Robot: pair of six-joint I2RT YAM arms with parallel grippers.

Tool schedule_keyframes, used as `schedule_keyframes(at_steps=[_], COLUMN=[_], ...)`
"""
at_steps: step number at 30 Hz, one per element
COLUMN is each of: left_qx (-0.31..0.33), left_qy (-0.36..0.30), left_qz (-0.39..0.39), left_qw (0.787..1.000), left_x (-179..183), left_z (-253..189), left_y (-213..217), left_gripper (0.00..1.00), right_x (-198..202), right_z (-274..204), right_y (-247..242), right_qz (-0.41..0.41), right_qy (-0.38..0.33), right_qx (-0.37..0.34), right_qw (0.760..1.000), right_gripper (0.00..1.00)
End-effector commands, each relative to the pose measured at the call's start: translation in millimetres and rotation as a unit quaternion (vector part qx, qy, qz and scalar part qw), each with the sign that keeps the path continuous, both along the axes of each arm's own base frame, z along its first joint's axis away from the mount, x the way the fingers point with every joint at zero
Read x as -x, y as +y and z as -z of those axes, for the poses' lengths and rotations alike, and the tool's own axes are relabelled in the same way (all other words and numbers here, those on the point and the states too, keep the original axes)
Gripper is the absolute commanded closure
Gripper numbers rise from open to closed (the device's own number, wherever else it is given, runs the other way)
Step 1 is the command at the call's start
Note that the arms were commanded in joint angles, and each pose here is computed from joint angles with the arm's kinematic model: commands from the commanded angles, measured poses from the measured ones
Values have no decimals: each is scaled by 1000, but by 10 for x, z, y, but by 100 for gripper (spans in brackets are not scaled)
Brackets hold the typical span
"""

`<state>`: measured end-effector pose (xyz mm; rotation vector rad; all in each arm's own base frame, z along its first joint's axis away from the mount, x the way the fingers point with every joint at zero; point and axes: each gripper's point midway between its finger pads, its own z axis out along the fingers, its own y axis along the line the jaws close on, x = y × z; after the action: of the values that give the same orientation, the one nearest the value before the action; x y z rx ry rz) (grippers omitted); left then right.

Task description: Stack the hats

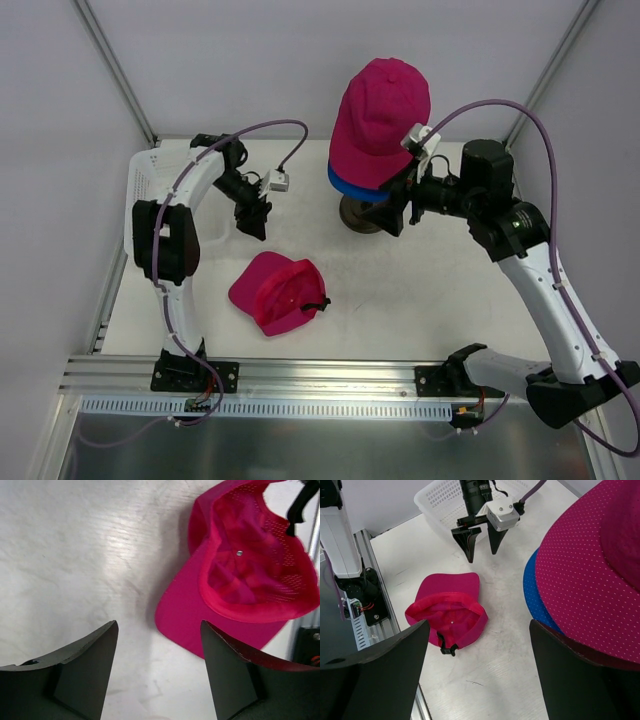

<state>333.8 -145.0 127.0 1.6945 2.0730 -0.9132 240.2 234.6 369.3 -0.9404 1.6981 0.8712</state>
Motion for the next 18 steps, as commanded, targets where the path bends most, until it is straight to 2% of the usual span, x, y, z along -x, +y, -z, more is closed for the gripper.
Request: schedule_keyframes(at_steps=[1,10,18], left_qx=[58,55,33], left_qy=[-27,26,82], left_qz=[57,69,94], left_qw=[996,996,992], left_x=[-106,-63,326], left_z=[-18,383,684], left_y=[-141,-202,-232], left_gripper=[33,34,32], right_x=[91,121,112], right_z=[-145,-107,-113], right_y=[-64,-137,-149], right_qz=[-6,1,5], right_qy=[-19,-18,-18], right_qx=[-19,-20,-21], right_qw=[1000,1000,1000], right_gripper=[14,14,14])
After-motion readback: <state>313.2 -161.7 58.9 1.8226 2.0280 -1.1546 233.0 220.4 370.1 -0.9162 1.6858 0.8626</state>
